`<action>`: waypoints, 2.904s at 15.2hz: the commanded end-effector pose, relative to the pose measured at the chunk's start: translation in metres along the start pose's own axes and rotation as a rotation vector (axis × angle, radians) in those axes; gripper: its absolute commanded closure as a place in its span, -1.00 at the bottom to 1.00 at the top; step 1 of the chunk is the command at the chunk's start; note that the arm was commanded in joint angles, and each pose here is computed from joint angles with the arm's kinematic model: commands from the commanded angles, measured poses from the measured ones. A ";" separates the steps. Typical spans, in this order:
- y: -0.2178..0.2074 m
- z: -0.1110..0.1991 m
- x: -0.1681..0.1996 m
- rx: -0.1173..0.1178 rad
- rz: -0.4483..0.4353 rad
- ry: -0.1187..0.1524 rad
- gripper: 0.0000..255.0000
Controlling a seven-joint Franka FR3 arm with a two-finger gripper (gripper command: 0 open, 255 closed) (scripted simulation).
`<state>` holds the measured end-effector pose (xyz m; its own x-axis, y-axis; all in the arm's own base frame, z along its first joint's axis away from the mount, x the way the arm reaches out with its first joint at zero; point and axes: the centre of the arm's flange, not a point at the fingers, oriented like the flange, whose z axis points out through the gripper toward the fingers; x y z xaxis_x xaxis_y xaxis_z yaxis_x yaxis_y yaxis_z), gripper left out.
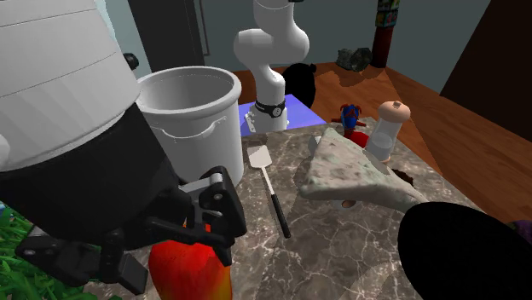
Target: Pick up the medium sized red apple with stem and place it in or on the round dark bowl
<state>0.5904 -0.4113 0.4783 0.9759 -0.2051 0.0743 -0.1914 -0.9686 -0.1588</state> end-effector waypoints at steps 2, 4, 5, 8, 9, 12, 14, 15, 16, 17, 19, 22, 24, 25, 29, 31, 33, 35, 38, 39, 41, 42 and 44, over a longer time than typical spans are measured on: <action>-0.002 -0.016 0.001 0.000 0.000 0.000 1.00; -0.004 -0.026 0.002 0.000 0.000 0.000 1.00; -0.005 -0.031 0.002 0.000 0.000 0.000 1.00; -0.007 -0.047 0.004 0.000 0.000 0.000 1.00; -0.008 -0.049 0.004 0.000 0.000 0.000 1.00; -0.047 -0.046 0.010 0.000 0.000 0.000 1.00; -0.073 -0.044 0.014 0.000 0.000 0.000 1.00; -0.086 -0.043 0.016 0.000 0.000 0.000 1.00; -0.099 -0.042 0.018 0.000 0.000 0.000 1.00; -0.112 -0.041 0.020 0.000 0.000 0.000 1.00; -0.138 -0.038 0.024 0.000 0.000 0.000 1.00; -0.177 -0.035 0.030 0.000 0.000 0.000 1.00; -0.203 -0.033 0.033 0.000 0.000 0.000 1.00; -0.216 -0.032 0.035 0.000 0.000 0.000 1.00; -0.268 -0.027 0.043 0.000 0.000 0.000 1.00; -0.294 -0.025 0.047 0.000 0.000 0.000 1.00; -0.320 -0.023 0.051 0.000 0.000 0.000 1.00; -0.346 -0.021 0.055 0.000 0.000 0.000 1.00; -0.385 -0.017 0.061 0.000 0.000 0.000 1.00; -0.398 -0.016 0.063 0.000 0.000 0.000 1.00; -0.404 -0.011 0.064 0.000 0.000 0.000 1.00; -0.403 -0.005 0.063 0.000 0.000 0.000 1.00; -0.402 0.005 0.063 0.000 0.000 0.000 1.00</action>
<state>0.7285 -0.0356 0.5464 0.9761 -0.2046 0.0735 -0.1910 -0.9686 -0.1590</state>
